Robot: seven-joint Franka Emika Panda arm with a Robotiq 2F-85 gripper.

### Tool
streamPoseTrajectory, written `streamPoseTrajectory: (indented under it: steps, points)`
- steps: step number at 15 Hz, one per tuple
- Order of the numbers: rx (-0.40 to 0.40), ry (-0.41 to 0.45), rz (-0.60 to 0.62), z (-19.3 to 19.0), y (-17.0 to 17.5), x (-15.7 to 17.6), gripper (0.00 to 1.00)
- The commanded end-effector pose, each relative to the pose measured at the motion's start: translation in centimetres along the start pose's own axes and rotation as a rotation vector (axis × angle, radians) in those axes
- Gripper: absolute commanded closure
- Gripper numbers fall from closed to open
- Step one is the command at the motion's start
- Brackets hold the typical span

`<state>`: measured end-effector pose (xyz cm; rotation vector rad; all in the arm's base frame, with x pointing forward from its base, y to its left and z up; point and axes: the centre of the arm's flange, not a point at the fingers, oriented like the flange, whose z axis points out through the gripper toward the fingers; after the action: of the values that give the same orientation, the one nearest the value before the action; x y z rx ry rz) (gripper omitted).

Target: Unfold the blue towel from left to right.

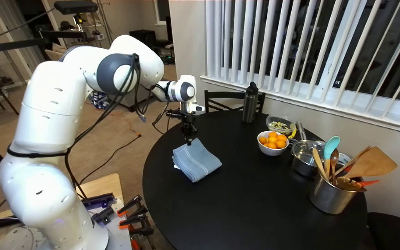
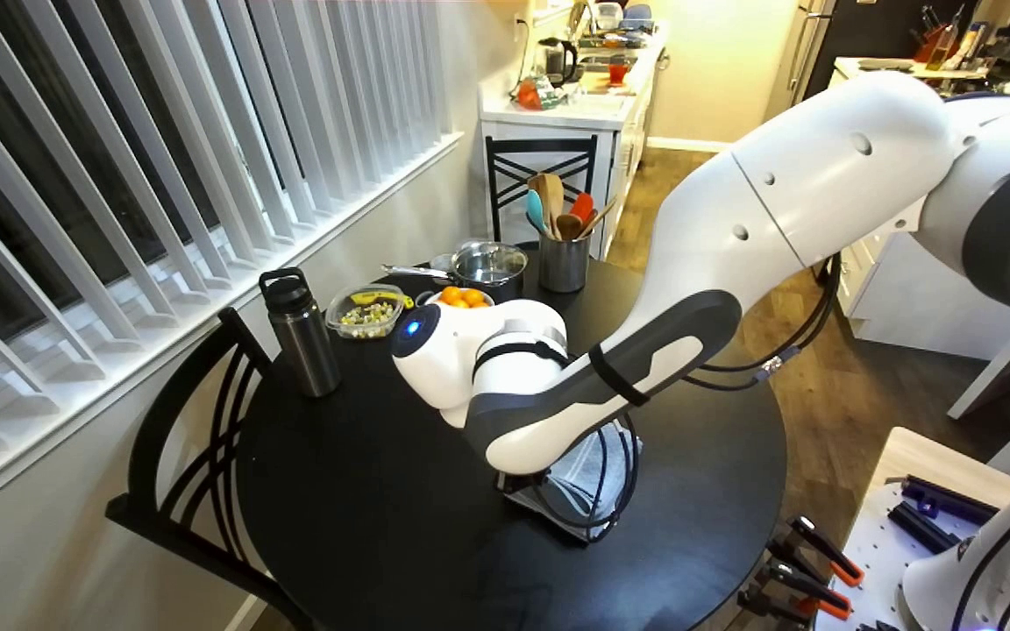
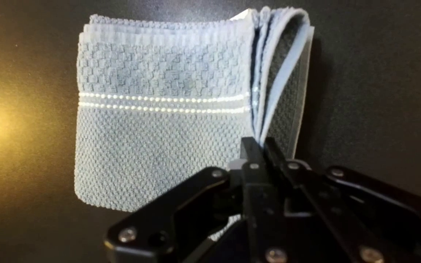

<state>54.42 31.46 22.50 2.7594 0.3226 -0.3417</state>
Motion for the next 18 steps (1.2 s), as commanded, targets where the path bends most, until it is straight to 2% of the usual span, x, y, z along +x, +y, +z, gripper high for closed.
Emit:
streamPoseTrajectory:
  steps: [1,8,18]
  points:
    - [0.024,0.001,-0.018,-0.1,0.7,-1.3,0.98]
    - [0.030,-0.002,0.018,-0.7,3.3,-3.5,0.98]
    - [-0.051,-0.007,0.177,-3.6,9.8,-7.3,0.98]
